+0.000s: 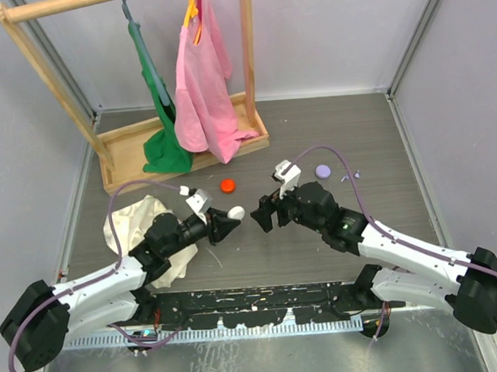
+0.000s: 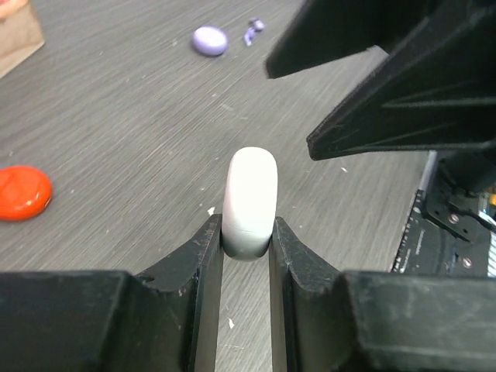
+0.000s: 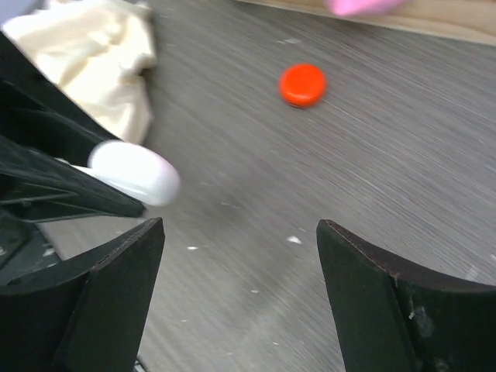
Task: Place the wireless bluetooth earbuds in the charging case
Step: Place the charging case at the center of the board, then pick up the charging case at the center of the board.
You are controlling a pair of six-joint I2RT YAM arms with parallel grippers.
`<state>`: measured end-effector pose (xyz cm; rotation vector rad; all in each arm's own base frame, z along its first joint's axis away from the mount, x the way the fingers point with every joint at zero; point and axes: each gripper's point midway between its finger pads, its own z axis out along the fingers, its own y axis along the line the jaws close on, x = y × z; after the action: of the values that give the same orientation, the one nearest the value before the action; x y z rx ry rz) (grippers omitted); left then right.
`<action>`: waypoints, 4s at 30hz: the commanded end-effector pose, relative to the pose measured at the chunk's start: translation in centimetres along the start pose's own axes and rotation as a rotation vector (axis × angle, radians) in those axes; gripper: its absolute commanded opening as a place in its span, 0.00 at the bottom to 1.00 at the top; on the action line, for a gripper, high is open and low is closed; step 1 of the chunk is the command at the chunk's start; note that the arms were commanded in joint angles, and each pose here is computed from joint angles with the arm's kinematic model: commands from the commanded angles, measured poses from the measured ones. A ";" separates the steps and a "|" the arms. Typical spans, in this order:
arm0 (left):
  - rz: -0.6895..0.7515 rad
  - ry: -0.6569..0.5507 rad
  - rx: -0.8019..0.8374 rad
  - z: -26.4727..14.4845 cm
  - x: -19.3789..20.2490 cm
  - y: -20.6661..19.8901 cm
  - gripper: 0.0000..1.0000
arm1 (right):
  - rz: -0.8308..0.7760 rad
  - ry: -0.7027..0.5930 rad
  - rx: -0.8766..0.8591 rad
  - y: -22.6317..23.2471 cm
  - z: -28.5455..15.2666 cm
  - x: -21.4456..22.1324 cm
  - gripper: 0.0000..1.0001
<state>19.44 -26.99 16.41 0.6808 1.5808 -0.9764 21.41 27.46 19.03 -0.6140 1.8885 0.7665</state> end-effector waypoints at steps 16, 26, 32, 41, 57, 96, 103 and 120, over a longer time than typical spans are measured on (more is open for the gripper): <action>-0.467 0.165 -0.527 2.5 4.7 10.4 0.09 | 0.062 -0.268 0.497 -10.4 -4.5 3.2 0.86; -0.626 0.227 -0.680 2.9 7.1 14.8 0.22 | 0.067 -0.326 0.573 -11.9 -6.1 3.4 0.85; -0.713 0.253 -0.713 3.3 8.2 16.7 0.29 | 0.058 -0.316 0.585 -12.0 -6.0 3.5 0.85; -0.892 0.260 -0.721 3.0 10.0 18.3 0.38 | 0.063 -0.318 0.588 -12.1 -6.0 3.6 0.85; -0.821 0.302 -0.894 -1.5 9.7 18.7 0.72 | 0.055 -0.293 0.605 -12.3 -5.7 4.0 0.86; -0.301 -0.087 -0.673 -8.5 -2.3 12.1 0.98 | 0.121 0.084 0.817 -24.6 -3.1 0.3 1.00; -0.304 -0.088 -0.749 -9.5 -2.0 13.0 0.98 | 0.208 0.138 0.772 -28.8 -1.5 0.3 0.97; -0.297 -0.076 -0.702 -8.7 -1.7 12.6 0.98 | 0.206 0.394 0.778 -33.9 2.0 5.1 0.90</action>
<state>25.62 -12.36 13.84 -0.1171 1.8960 -0.5348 43.08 5.49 4.57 -0.0391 2.4316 -0.0198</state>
